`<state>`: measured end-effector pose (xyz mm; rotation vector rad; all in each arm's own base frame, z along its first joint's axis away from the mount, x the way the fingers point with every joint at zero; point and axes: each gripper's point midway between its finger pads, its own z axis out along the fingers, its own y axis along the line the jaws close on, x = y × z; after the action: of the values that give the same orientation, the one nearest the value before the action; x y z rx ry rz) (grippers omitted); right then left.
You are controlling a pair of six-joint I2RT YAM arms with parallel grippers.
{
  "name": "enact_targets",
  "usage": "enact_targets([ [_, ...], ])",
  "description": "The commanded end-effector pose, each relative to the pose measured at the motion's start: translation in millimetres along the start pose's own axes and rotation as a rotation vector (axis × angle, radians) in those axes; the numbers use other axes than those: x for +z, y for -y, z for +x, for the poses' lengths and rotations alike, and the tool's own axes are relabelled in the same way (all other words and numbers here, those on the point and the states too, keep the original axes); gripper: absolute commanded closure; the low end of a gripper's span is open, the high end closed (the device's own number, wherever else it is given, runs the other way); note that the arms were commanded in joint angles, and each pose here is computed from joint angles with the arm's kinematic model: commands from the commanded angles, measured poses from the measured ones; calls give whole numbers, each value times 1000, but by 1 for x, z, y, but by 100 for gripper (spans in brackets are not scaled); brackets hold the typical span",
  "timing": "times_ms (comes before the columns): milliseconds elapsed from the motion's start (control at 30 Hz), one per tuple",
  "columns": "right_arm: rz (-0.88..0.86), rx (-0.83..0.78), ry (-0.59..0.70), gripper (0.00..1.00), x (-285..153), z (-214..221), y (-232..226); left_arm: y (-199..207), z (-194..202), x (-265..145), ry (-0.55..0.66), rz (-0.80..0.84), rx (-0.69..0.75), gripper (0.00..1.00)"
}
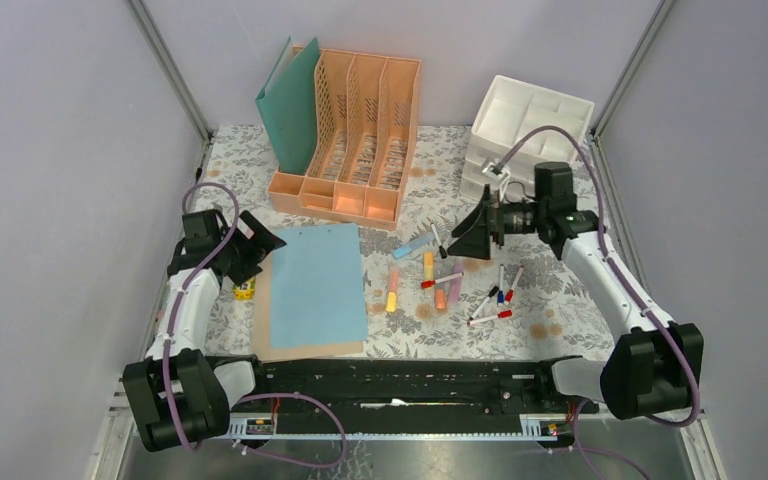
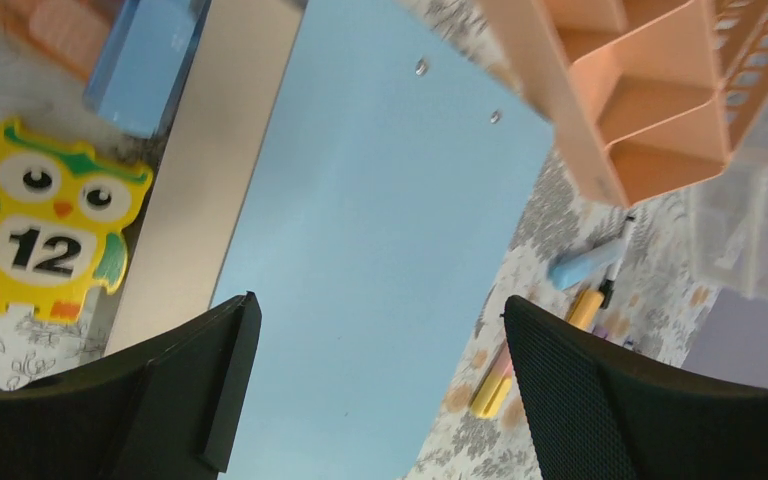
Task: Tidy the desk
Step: Pick up the folder from the center of the board.
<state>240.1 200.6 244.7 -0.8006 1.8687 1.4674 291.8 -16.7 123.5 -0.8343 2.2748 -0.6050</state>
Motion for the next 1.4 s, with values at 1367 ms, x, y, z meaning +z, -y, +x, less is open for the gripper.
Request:
enact_targets([
  [1367, 519, 363, -165, 0, 222, 128, 105, -74, 89, 30, -313, -334, -36, 34],
])
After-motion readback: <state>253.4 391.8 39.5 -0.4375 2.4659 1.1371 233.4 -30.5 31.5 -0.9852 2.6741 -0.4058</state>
